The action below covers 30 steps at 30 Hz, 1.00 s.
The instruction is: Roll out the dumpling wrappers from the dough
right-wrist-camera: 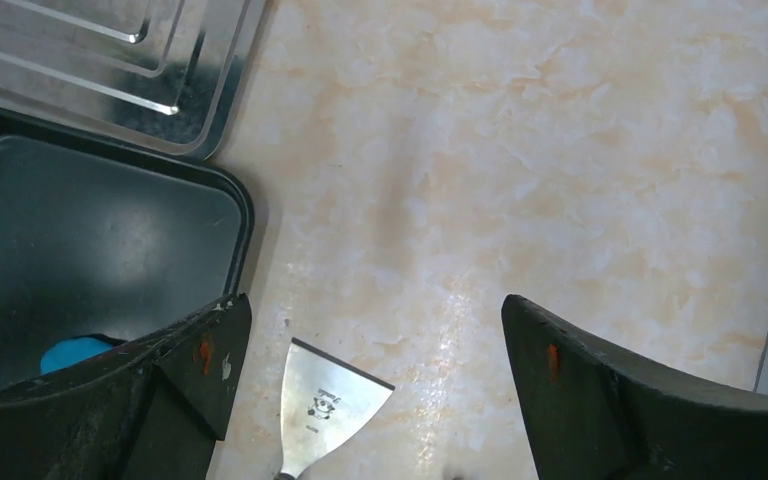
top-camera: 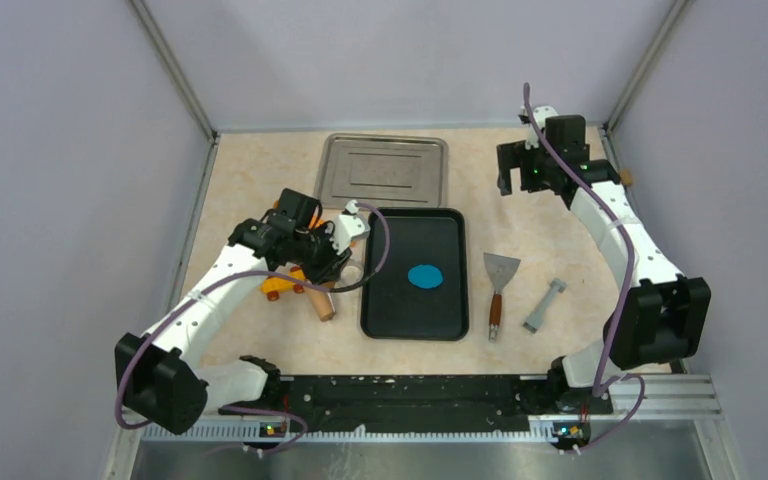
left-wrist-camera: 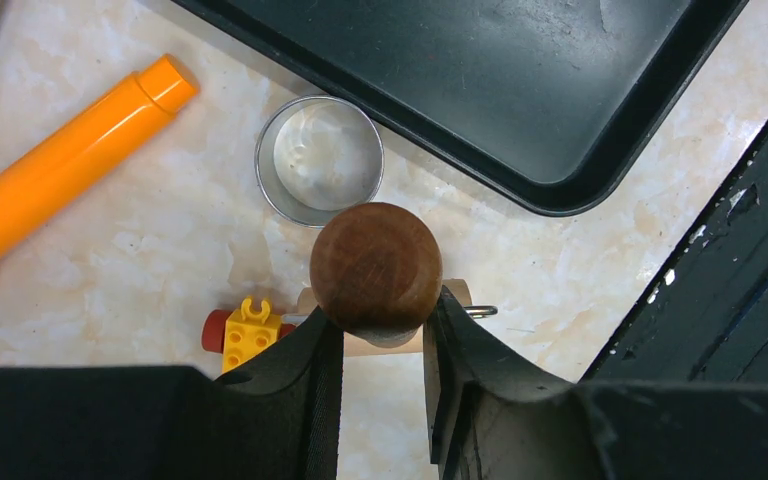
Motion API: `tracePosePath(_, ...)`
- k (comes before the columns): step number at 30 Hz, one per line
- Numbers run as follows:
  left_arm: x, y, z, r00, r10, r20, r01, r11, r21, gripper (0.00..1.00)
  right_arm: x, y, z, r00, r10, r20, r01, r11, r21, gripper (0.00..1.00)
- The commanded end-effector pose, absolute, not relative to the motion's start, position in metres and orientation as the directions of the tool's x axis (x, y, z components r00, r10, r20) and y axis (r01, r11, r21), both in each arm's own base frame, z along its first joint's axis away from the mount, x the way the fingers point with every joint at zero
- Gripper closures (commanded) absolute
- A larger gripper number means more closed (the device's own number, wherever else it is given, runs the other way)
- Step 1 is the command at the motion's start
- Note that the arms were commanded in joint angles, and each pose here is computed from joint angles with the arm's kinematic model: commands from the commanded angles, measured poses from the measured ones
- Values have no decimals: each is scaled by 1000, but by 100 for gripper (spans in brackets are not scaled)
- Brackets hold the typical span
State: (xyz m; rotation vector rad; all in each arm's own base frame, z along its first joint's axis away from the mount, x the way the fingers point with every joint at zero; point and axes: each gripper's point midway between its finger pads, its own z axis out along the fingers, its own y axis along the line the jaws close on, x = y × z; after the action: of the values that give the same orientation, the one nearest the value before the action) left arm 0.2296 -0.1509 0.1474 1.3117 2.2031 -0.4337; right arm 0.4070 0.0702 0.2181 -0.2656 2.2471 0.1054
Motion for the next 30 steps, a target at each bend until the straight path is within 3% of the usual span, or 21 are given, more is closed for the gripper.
tracePosePath(1,238,-155,165,-332,686,-647,880,472,48,100,411,75,224,-591,-138,-795,-236,972,6,1)
tracePosePath(7,238,-158,156,-374,655,-656,863,505,13,100,397,125,220,-575,-217,-789,-511,848,139,8)
tracePosePath(13,228,-161,131,-437,626,-646,847,528,-61,100,393,177,212,-650,-141,-747,-574,735,361,13)
tracePosePath(17,238,-169,131,-382,612,-693,862,506,-29,100,370,226,189,-723,-177,-668,-621,590,516,20)
tracePosePath(20,248,-175,129,-357,599,-717,866,500,-13,100,353,257,175,-772,-223,-595,-619,477,624,21)
tracePosePath(30,261,-202,121,-328,533,-780,889,454,-63,98,339,309,144,-859,-264,-439,-504,286,815,22)
